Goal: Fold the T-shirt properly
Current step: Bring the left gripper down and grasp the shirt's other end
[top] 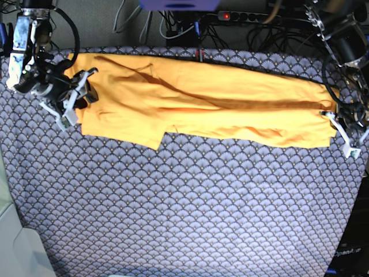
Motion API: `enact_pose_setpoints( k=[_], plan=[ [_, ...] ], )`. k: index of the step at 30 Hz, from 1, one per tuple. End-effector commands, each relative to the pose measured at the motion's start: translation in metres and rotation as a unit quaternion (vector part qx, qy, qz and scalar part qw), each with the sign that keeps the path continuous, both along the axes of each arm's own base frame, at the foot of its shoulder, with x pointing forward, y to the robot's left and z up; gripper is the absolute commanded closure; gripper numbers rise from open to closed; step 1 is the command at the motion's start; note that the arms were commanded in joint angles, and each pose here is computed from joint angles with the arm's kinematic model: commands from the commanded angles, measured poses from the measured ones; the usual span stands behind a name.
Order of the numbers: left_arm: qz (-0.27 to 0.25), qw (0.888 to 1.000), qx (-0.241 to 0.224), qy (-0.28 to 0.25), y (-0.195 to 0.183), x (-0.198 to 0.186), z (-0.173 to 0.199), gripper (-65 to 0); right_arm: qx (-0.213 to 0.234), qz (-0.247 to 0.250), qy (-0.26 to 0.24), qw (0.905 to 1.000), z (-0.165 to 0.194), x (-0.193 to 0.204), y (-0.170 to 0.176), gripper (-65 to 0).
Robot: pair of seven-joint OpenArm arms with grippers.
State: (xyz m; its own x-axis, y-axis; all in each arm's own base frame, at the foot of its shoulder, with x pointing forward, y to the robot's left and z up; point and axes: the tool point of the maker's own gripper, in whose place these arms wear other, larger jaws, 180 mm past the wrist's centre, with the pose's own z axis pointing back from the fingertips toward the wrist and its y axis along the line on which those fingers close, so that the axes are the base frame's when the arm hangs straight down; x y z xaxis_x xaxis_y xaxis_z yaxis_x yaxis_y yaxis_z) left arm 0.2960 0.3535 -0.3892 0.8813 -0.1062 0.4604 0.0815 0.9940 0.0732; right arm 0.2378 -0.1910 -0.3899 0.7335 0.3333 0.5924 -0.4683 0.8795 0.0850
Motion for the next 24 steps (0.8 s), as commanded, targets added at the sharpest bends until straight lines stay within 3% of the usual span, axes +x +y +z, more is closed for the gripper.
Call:
enact_pose_setpoints(
  k=[1, 14, 20, 24],
  plan=[
    [0.003, 1.0, 0.011, -0.022, 0.01, 0.009, 0.015, 0.0, -0.004, 0.002, -0.022, 0.9997, 0.013, 0.008, -0.006, -22.7],
    [0.024, 0.998, -0.054, -0.015, 0.002, 0.003, -0.03, 0.0, -0.045, 0.01, -0.058, 0.9972, 0.039, 0.031, -0.029, -22.8],
    [0.024, 0.998, -0.056, -0.016, 0.001, 0.003, -0.032, 0.0, -0.045, -0.022, -0.072, 0.9961, 0.047, 0.048, -0.047, -22.9],
    [0.022, 0.999, -0.033, 0.002, 0.007, -0.002, -0.035, 0.0, -0.044, -0.04, -0.047, 0.9972, 0.04, 0.063, -0.057, -24.4]
  ],
)
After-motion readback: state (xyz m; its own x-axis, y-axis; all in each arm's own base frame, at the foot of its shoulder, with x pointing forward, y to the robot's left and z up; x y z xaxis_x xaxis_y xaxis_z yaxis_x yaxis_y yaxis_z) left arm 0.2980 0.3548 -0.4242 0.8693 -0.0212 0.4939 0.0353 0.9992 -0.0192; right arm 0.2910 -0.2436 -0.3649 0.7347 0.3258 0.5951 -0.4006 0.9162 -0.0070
